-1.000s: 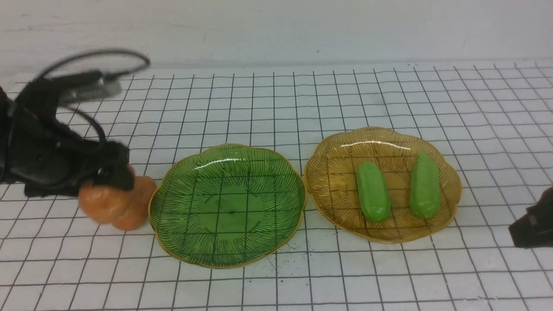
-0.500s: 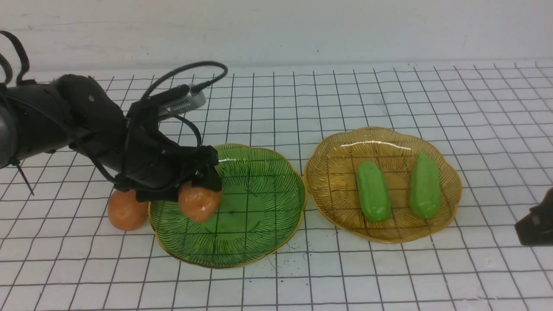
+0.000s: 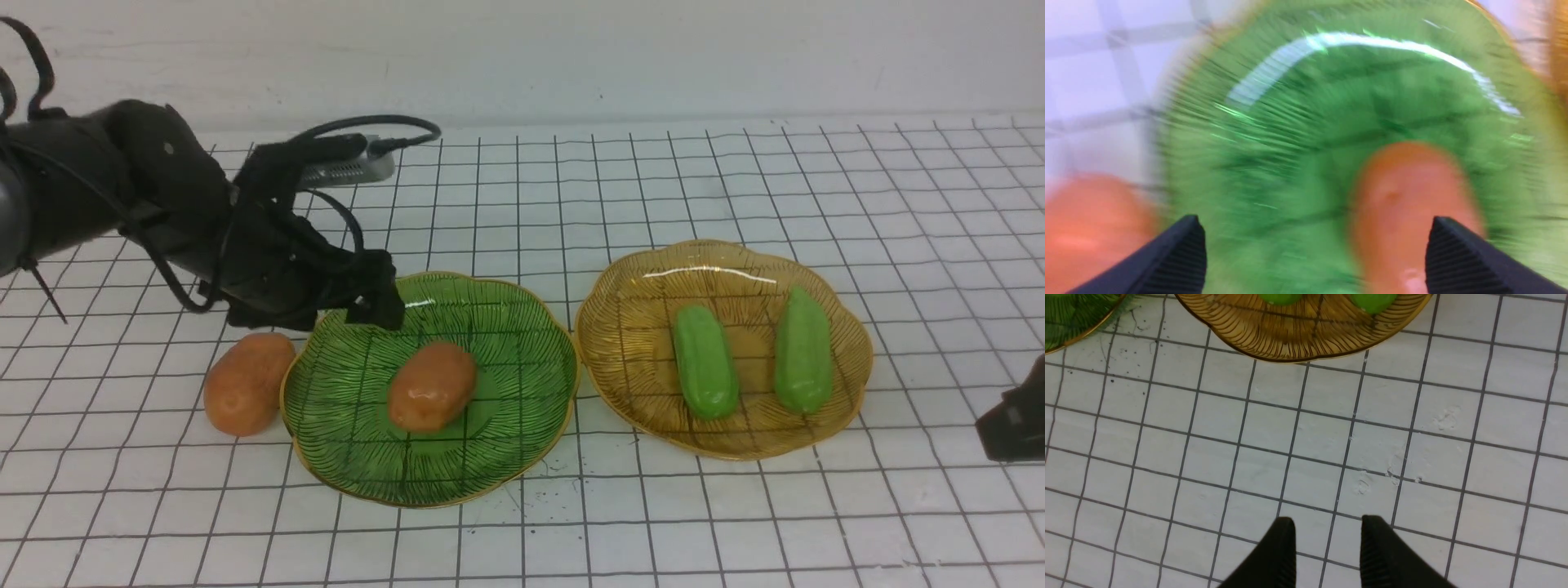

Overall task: Put different types of vegetables on the plate.
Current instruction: 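Put the potatoes from the left side into the left plate with the left gripper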

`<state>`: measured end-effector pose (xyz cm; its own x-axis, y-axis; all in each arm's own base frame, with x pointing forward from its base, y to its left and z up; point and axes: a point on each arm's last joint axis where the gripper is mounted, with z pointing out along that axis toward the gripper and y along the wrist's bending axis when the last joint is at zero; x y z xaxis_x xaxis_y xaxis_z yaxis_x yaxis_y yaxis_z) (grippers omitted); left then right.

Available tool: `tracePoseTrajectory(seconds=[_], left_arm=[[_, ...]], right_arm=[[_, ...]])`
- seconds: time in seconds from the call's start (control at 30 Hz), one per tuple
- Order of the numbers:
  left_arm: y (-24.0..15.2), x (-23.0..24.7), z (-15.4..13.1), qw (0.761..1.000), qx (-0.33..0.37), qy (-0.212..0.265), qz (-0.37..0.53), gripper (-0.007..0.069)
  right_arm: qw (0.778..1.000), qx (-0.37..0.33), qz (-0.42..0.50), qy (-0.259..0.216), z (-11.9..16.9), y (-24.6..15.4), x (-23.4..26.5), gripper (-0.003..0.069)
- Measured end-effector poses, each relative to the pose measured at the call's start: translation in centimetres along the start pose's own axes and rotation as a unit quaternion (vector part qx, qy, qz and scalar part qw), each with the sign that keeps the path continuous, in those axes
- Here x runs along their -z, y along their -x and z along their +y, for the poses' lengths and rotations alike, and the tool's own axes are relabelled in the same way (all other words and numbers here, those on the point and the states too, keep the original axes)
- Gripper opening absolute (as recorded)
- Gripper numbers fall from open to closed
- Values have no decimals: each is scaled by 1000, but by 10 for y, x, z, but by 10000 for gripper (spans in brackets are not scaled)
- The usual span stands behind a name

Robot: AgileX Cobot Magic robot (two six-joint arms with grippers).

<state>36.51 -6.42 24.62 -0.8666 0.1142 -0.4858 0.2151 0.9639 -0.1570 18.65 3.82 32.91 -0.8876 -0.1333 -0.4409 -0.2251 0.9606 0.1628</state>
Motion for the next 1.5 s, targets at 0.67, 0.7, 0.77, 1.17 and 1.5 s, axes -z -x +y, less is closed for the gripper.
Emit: tracePoseTrajectory(seconds=[0.67,0.7,0.77,1.17,1.5], left_arm=[[-18,-44,65,989,83,87,90,537],[-18,-45,65,989,84,87,90,537],[-18,-46,66,988,85,86,92,537],[-15,-46,71,988,60,107,97,465],[14,29,40,992,80,47,80,465]], right_arm=[[1000,0,0,-1,0,0,0,212],[1000,0,-1,-1,0,0,0,212],[1000,1,-2,-2,0,0,0,212],[1000,1,-12,-3,-1,2,0,212],[1000,1,-19,-4,-1,3,0,212]])
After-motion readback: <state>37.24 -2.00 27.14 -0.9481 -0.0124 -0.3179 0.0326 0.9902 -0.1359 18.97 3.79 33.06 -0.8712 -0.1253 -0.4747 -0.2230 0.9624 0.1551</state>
